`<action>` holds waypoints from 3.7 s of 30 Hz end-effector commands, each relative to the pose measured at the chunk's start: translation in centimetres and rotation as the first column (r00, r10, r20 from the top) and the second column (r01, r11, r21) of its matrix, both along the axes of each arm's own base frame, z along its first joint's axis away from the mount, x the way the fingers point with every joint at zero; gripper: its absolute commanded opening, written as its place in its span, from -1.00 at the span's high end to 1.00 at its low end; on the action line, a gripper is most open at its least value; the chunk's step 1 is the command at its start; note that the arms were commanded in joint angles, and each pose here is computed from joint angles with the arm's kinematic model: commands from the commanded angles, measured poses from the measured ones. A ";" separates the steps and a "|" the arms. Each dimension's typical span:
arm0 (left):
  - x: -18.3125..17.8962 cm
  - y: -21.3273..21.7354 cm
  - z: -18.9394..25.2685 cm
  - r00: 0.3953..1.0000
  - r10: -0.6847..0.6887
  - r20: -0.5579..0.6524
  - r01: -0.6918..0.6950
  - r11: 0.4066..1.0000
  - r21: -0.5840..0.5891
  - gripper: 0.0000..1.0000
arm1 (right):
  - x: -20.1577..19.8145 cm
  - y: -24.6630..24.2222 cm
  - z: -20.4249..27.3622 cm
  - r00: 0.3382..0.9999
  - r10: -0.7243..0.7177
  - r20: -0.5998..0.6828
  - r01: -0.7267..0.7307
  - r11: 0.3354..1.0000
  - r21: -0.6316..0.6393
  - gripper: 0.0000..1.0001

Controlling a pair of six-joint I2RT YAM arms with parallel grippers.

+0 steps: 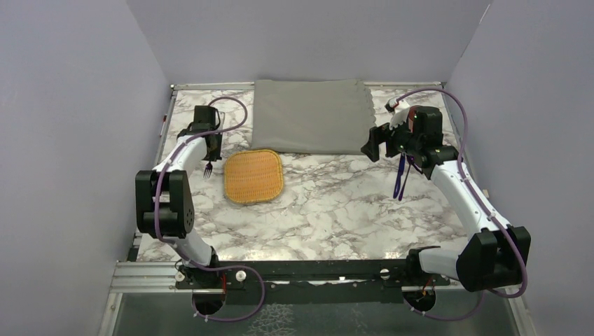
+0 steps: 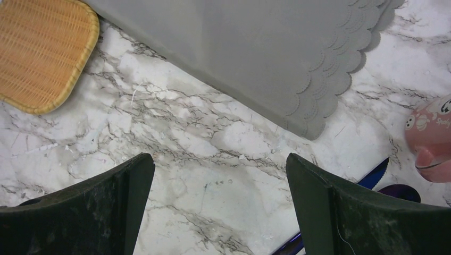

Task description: Set the dinner table for one person

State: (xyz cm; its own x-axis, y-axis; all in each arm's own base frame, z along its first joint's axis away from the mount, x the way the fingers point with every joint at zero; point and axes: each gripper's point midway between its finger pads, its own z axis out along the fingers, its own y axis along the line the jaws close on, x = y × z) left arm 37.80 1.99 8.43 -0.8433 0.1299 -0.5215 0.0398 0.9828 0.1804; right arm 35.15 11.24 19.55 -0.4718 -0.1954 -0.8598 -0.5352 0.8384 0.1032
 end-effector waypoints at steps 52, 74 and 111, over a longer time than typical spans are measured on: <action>-2.2 -3.5 6.4 0.965 -0.176 0.197 0.231 0.923 -0.309 -0.01 | -0.9 1.6 -0.4 0.996 0.086 -0.034 -0.084 0.995 0.058 -1.00; -1.8 -13.1 -1.6 0.895 -0.447 0.000 0.417 0.834 -0.361 0.14 | -1.8 2.8 -2.3 0.973 0.171 -0.152 -0.156 0.983 0.101 -0.96; -8.3 -7.6 -7.4 0.845 -0.403 -0.351 0.366 0.915 -0.170 1.00 | -1.9 2.6 -0.7 0.982 0.164 -0.097 -0.155 0.983 0.093 -0.96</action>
